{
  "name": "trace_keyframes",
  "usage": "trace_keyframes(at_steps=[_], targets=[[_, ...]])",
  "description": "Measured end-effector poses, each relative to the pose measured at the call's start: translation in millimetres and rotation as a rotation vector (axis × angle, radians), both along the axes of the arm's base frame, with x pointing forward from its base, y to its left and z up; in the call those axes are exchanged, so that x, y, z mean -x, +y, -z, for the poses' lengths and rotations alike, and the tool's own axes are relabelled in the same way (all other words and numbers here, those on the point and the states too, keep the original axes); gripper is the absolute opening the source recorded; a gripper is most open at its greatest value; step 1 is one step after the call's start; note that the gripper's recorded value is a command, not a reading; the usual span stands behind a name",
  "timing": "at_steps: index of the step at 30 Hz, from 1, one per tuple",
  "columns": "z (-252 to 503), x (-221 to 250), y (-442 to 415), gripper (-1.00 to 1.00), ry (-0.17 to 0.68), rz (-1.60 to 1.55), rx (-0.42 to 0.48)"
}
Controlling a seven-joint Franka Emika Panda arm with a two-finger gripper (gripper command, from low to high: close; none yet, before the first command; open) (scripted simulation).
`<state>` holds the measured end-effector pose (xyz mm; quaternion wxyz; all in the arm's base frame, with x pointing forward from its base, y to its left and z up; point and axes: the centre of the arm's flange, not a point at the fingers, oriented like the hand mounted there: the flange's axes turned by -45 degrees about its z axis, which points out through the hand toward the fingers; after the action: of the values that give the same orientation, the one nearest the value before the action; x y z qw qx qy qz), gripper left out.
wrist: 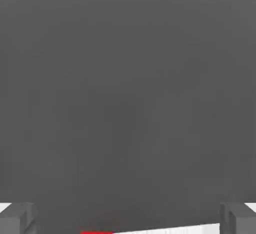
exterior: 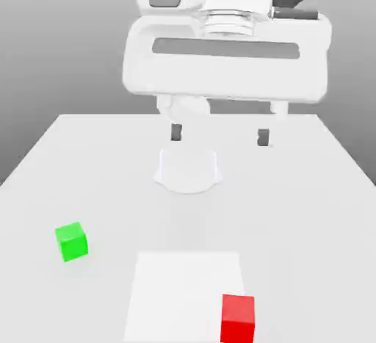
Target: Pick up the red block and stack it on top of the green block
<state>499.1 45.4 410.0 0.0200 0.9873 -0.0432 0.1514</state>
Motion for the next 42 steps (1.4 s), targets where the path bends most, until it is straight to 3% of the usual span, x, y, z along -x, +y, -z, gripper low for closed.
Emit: trace_keyframes(at_steps=[10, 15, 16, 22, 27, 31, 37, 42], targets=[[184, 14, 28, 0.00, 0.275, 0.029, -0.052], [254, 17, 31, 0.00, 0.300, 0.033, -0.059], [262, 18, 31, -1.00, 0.301, 0.033, -0.059], [266, 18, 31, -1.00, 0.300, 0.032, -0.059], [216, 17, 31, -1.00, 0.300, 0.033, -0.059], [192, 34, -49, -1.00, 0.298, 0.173, -0.049], [173, 122, -220, -1.00, 0.288, 0.550, -0.087], [165, 204, -276, -1.00, 0.270, 0.745, -0.154]])
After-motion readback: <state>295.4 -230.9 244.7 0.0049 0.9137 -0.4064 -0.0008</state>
